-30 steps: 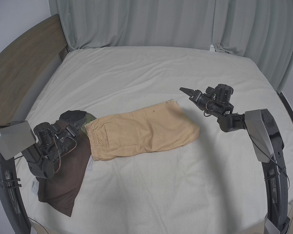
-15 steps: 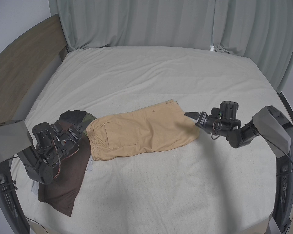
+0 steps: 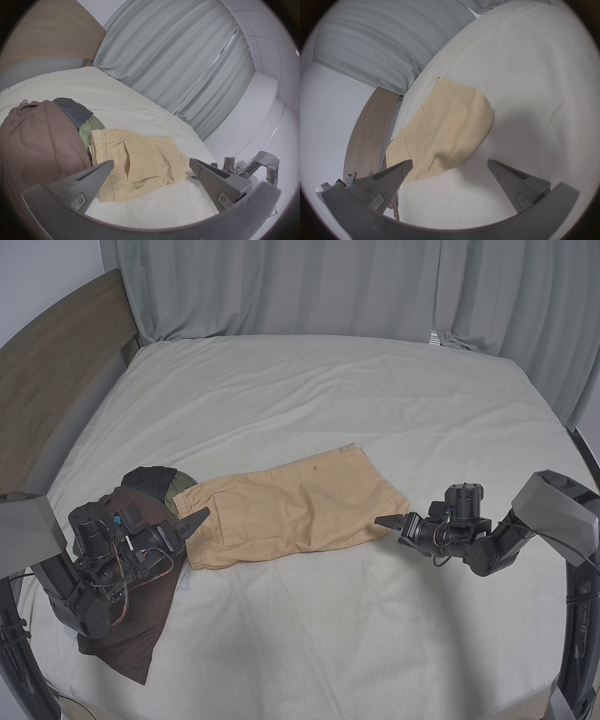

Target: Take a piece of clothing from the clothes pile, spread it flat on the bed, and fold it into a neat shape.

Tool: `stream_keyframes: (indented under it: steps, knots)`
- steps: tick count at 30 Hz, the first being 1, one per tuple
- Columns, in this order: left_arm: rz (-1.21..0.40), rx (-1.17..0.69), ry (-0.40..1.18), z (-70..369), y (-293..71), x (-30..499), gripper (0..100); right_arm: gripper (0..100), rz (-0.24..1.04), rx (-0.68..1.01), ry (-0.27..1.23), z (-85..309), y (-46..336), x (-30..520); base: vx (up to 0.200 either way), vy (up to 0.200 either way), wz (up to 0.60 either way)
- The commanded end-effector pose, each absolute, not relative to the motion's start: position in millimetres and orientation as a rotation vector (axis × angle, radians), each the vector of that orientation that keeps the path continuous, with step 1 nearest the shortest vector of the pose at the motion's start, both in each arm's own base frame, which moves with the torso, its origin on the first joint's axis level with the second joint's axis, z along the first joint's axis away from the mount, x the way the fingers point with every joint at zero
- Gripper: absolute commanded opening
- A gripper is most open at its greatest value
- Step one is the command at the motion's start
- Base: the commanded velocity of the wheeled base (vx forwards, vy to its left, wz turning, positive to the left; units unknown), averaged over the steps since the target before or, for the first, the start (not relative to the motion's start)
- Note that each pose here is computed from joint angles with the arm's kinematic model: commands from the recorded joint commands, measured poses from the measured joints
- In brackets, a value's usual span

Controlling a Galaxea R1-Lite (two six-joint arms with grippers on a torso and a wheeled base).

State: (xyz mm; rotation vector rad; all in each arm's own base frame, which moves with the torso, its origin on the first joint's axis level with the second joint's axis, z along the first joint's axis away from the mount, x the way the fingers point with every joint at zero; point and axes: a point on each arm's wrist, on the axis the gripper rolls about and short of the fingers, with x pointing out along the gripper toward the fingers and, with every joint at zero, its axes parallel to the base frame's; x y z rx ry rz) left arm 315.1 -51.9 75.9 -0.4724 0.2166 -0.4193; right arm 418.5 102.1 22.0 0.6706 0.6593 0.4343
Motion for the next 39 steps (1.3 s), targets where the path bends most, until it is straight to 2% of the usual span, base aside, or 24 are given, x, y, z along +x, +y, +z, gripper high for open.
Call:
stream_keyframes:
  steps: [1, 10, 18, 19, 27, 33, 39]
  knots:
    - [-0.417, -0.468, 0.225, 74.7, -52.5, 311.0, 100, 100, 0.448, 0.677, 0.687, 1.5, 124.9, 427.2, 0.000, 0.000, 0.00]
    - [-0.417, -0.468, 0.205, 77.1, -51.0, 310.4, 100, 100, 0.515, 0.734, 0.699, -13.0, 178.6, 440.6, 0.000, 0.000, 0.00]
    - [-0.416, -0.468, 0.197, 75.4, -49.6, 310.4, 100, 100, 0.521, 0.757, 0.695, -20.8, 190.6, 443.4, 0.000, 0.000, 0.00]
    - [-0.417, -0.469, 0.194, 75.4, -49.6, 310.5, 100, 0, 0.528, 0.761, 0.667, -19.6, 191.1, 447.1, 0.000, 0.000, 0.00]
    - [-0.406, -0.476, 0.215, 67.6, -47.5, 312.5, 100, 0, 0.500, 0.761, 0.615, -24.7, 188.5, 449.0, 0.000, 0.000, 0.00]
    - [-0.402, -0.487, 0.262, 49.8, -47.2, 316.6, 100, 0, 0.512, 0.750, 0.575, 26.6, 172.6, 418.7, 0.000, 0.000, 0.00]
    - [-0.407, -0.556, 0.271, 49.4, -50.3, 320.4, 100, 0, 0.479, 0.655, 0.628, 38.7, 147.4, 378.8, 0.000, 0.000, 0.00]
